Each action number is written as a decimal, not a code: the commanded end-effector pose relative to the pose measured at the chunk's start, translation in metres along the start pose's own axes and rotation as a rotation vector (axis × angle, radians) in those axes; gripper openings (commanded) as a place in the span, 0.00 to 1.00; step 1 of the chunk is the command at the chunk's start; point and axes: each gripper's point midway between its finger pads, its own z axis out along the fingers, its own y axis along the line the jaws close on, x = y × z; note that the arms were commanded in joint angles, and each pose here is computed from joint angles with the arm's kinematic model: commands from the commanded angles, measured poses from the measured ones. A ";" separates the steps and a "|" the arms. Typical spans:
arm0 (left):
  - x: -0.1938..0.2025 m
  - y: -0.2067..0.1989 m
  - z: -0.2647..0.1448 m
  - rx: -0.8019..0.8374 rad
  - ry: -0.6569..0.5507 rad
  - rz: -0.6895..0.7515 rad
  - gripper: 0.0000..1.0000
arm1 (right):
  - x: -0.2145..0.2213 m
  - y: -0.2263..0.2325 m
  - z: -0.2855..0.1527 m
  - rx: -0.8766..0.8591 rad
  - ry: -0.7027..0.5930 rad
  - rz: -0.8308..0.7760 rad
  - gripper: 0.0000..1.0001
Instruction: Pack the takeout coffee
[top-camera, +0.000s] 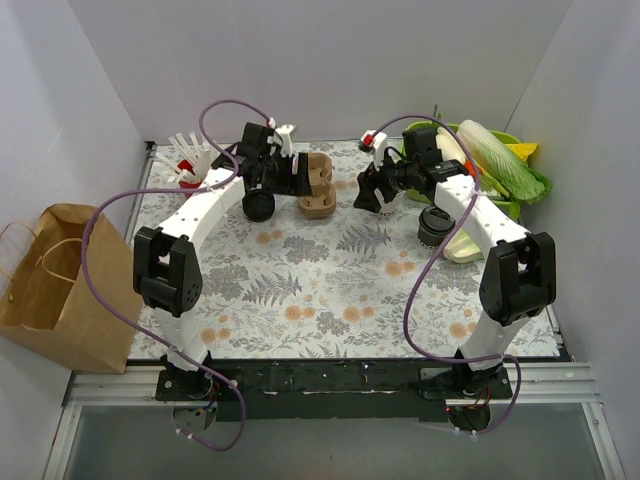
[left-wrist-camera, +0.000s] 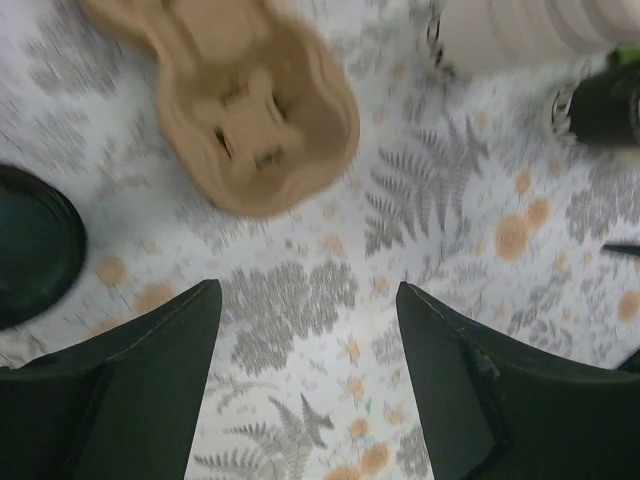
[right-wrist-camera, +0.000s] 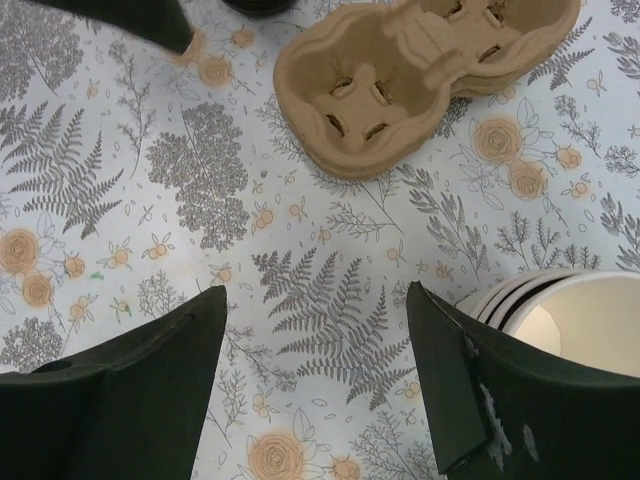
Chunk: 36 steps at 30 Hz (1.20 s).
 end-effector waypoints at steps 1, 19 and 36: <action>-0.090 0.013 -0.021 -0.141 -0.245 0.074 0.73 | -0.041 -0.008 0.012 0.031 -0.086 -0.010 0.79; -0.115 0.011 -0.159 -0.249 -0.501 0.146 0.85 | -0.037 -0.046 0.129 0.288 -0.010 0.172 0.91; -0.073 0.002 -0.198 -0.256 -0.517 0.179 0.87 | 0.038 -0.039 0.153 0.241 0.187 0.283 0.84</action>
